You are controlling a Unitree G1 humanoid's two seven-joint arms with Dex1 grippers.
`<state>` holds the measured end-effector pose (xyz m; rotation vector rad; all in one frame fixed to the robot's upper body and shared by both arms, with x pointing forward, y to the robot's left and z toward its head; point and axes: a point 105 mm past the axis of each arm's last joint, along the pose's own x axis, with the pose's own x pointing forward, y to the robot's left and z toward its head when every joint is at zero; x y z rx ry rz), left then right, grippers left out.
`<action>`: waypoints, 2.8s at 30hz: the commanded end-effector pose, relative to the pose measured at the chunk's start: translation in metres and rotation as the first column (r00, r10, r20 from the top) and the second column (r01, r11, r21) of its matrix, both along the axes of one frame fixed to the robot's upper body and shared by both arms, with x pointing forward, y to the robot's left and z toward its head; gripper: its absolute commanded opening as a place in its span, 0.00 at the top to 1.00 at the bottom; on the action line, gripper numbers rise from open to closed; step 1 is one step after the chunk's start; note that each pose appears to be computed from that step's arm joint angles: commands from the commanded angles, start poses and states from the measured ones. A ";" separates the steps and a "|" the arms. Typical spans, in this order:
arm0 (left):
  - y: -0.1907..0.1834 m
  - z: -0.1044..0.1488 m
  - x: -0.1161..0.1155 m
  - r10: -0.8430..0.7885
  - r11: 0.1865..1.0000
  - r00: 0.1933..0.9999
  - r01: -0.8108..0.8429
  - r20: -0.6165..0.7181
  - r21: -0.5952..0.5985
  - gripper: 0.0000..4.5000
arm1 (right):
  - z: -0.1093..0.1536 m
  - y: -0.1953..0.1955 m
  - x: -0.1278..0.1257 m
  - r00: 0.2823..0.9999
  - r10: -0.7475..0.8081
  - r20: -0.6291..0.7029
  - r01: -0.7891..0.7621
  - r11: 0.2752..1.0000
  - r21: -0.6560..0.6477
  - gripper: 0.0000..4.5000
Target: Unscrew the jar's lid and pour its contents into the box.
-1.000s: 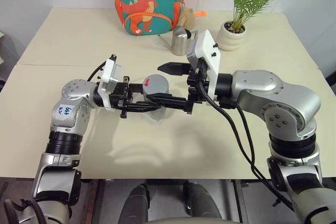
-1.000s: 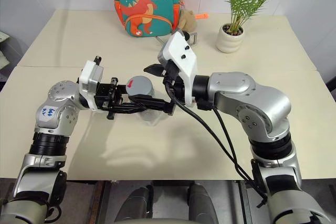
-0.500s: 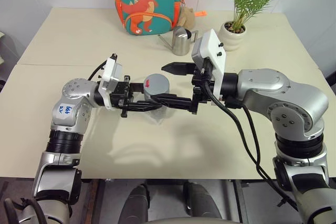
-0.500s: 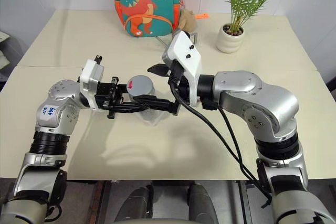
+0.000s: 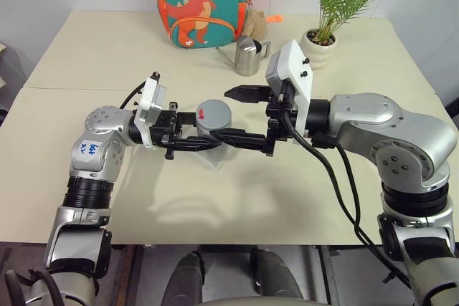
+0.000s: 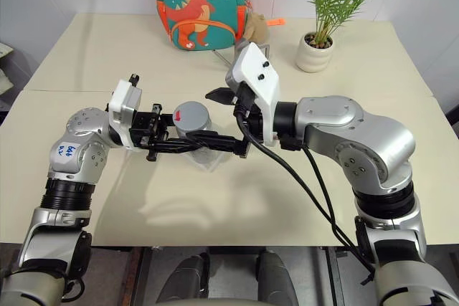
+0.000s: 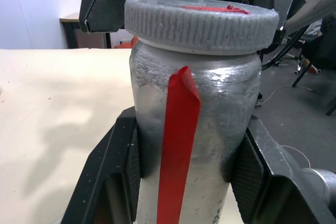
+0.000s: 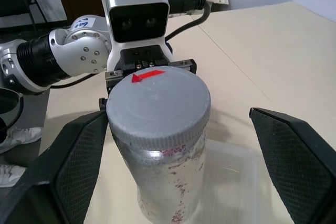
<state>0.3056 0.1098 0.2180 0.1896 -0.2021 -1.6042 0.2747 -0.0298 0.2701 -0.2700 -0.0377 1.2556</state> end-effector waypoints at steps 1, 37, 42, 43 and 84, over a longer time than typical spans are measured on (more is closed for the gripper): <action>-0.003 0.012 -0.003 -0.030 1.000 0.997 0.030 0.066 0.001 0.59 | 0.013 -0.009 -0.003 0.998 -0.023 0.058 0.022 1.000 0.023 0.01; -0.007 0.009 -0.001 -0.043 0.999 0.996 0.044 0.072 -0.002 0.59 | 0.021 0.007 -0.013 0.996 0.064 0.066 -0.068 0.996 0.059 0.01; -0.008 0.009 0.000 -0.046 0.999 0.996 0.047 0.072 -0.004 0.59 | 0.018 0.010 -0.015 0.995 0.085 0.057 -0.087 0.996 0.028 0.01; -0.008 0.009 0.000 -0.047 0.999 0.996 0.047 0.071 -0.005 0.59 | 0.017 0.011 -0.015 0.995 0.088 0.054 -0.089 0.996 0.018 0.01; -0.009 0.009 0.003 -0.045 0.999 0.996 0.046 0.078 -0.008 0.59 | 0.013 0.011 -0.013 0.994 0.083 0.069 -0.079 0.995 -0.058 0.14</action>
